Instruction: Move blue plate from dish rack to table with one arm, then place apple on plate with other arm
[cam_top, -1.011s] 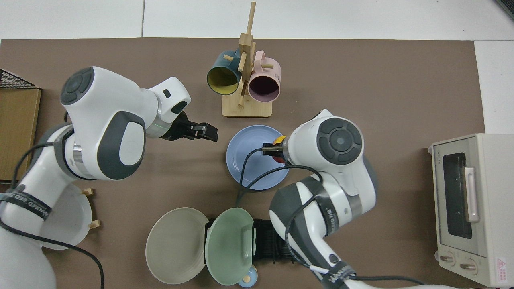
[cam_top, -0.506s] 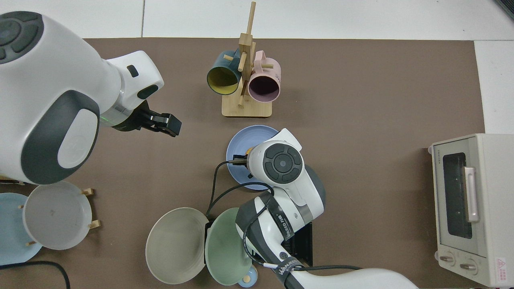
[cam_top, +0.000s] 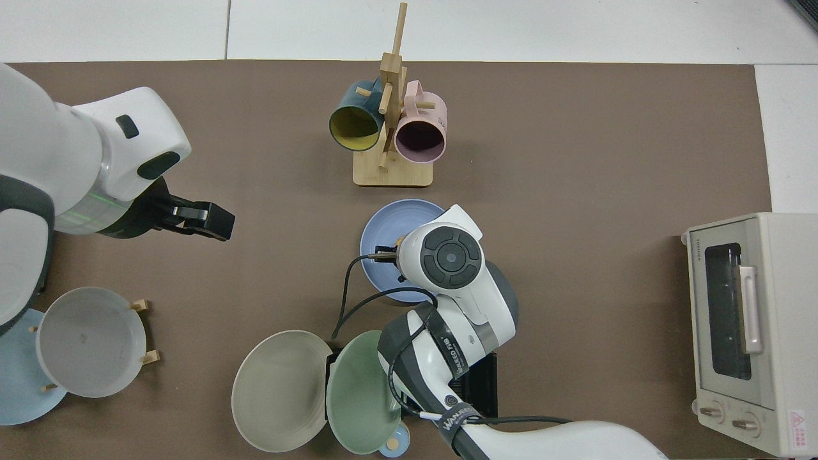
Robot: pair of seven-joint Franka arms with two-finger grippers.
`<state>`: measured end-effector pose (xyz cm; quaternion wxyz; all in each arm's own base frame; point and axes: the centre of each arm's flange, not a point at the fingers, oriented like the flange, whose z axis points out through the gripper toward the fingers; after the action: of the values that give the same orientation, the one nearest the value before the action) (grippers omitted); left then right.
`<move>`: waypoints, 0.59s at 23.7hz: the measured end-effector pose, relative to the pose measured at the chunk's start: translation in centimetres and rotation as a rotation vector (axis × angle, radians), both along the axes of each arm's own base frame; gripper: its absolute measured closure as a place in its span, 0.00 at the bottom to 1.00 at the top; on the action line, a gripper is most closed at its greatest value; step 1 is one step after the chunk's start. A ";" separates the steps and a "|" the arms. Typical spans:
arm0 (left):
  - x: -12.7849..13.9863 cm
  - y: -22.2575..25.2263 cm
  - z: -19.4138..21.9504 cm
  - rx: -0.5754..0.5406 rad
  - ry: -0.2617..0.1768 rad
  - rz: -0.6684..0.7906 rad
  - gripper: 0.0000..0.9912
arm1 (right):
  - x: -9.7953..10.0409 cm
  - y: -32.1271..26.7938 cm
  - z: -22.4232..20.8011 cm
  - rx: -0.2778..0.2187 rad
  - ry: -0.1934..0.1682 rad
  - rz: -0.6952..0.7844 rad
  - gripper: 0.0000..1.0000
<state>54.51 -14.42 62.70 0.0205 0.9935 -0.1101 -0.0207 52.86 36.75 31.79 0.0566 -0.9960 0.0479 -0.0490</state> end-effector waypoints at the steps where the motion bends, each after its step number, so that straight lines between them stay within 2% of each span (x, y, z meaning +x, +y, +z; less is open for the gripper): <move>1: -0.3 0.3 -0.1 0.005 0.002 0.005 0.14 | 0.0 -0.1 -0.1 -0.002 0.004 -0.001 0.30; 3: -0.8 1.0 -0.5 0.012 0.004 0.017 0.13 | 0.0 -0.3 -0.3 -0.006 0.008 -0.004 0.30; 5: -1.0 1.9 -1.4 0.016 0.003 0.032 0.01 | 0.1 -0.6 -0.4 -0.008 0.010 -0.009 0.30; 9: -1.0 3.2 -2.3 0.020 0.016 0.050 0.00 | 0.3 -0.9 -0.7 -0.009 0.011 -0.015 0.30; 12: -1.0 3.5 -2.5 0.020 0.020 0.029 0.00 | 0.3 -0.6 -0.4 -0.005 0.006 -0.011 0.15; 14: -1.0 3.6 -2.5 0.020 0.021 0.025 0.00 | 0.7 -0.4 0.5 0.006 -0.009 -0.011 0.01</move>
<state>53.50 -10.82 60.25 0.0119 0.9947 -0.0972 -0.0319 53.61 36.39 32.33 0.0593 -0.9954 0.0533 -0.0535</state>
